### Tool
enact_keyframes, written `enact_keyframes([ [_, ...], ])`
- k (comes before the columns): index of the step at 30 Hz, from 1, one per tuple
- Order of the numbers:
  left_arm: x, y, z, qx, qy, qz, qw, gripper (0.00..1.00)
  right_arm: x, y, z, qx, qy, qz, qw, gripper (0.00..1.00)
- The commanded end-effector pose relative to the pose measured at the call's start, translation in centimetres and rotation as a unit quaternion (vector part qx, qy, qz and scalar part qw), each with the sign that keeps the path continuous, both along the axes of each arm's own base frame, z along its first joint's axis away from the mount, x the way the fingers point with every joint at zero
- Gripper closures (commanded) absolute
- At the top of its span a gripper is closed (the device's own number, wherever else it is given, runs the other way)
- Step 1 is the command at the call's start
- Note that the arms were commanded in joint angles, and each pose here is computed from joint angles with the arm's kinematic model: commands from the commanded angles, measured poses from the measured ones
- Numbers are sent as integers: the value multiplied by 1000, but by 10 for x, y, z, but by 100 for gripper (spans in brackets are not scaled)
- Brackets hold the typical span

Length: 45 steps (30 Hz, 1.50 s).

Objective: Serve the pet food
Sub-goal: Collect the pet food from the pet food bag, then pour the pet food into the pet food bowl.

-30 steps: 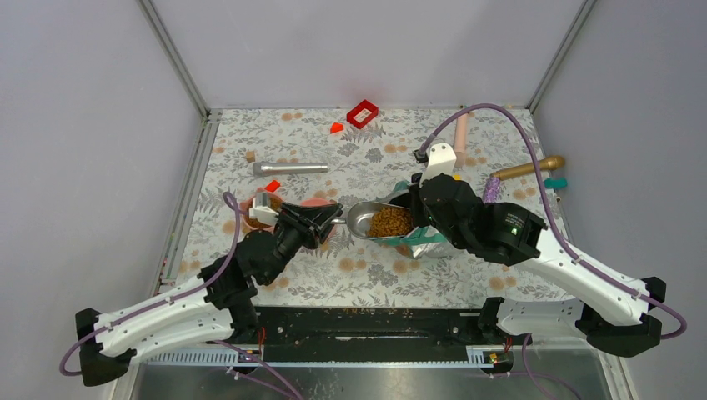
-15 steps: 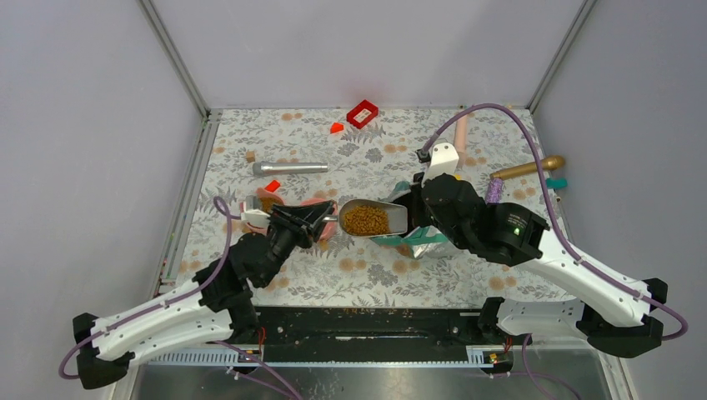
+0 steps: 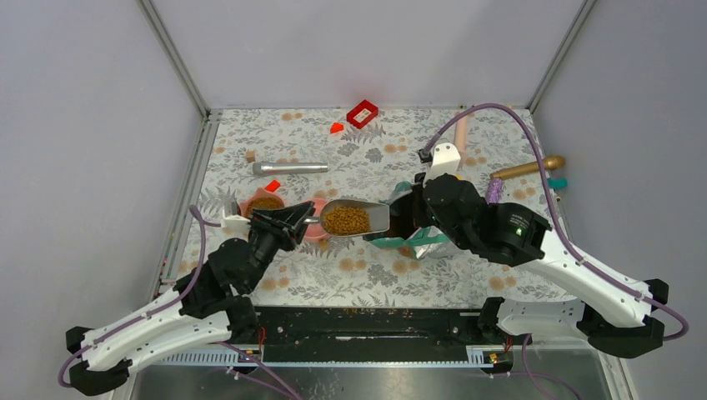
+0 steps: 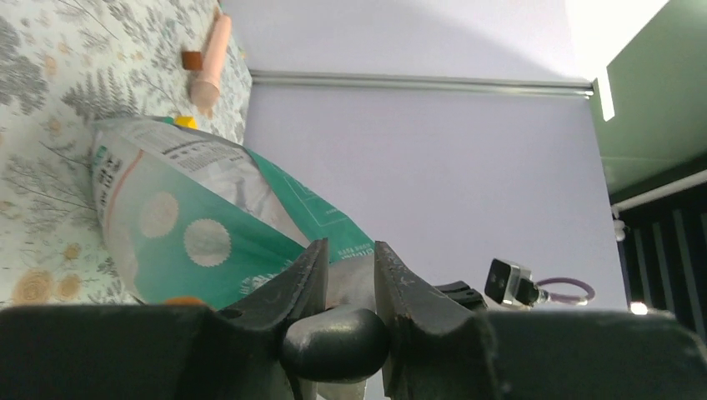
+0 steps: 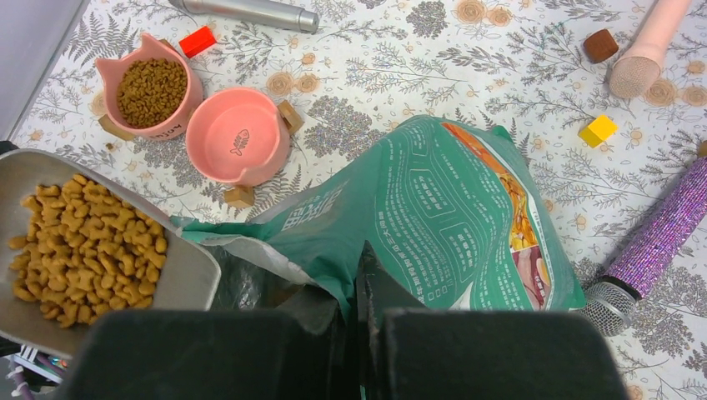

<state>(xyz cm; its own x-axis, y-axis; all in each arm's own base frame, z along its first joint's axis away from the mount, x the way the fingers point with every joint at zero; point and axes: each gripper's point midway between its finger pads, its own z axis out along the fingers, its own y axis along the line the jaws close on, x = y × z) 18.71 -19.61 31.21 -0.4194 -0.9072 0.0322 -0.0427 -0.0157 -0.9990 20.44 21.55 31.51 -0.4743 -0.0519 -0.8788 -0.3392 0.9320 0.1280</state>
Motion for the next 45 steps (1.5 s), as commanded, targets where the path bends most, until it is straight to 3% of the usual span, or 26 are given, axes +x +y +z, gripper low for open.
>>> enact_keyframes([
  [1, 5, 33, 5, 5, 9, 60, 998, 100, 3, -8, 62, 101, -58, -23, 993, 100],
  [10, 7, 85, 3, 80, 23, 148, 986, 100, 4, -13, 62, 108, -62, -37, 992, 100],
  [15, 10, 102, -9, 91, 33, 191, 977, 100, 4, -10, 60, 112, -59, -37, 991, 100],
  [23, 10, 140, -34, 148, 66, 270, 949, 100, 5, -9, 58, 107, -58, -36, 992, 100],
  [45, 26, 159, -76, 248, 122, 387, 880, 100, 3, -2, 58, 110, -49, -21, 992, 100],
])
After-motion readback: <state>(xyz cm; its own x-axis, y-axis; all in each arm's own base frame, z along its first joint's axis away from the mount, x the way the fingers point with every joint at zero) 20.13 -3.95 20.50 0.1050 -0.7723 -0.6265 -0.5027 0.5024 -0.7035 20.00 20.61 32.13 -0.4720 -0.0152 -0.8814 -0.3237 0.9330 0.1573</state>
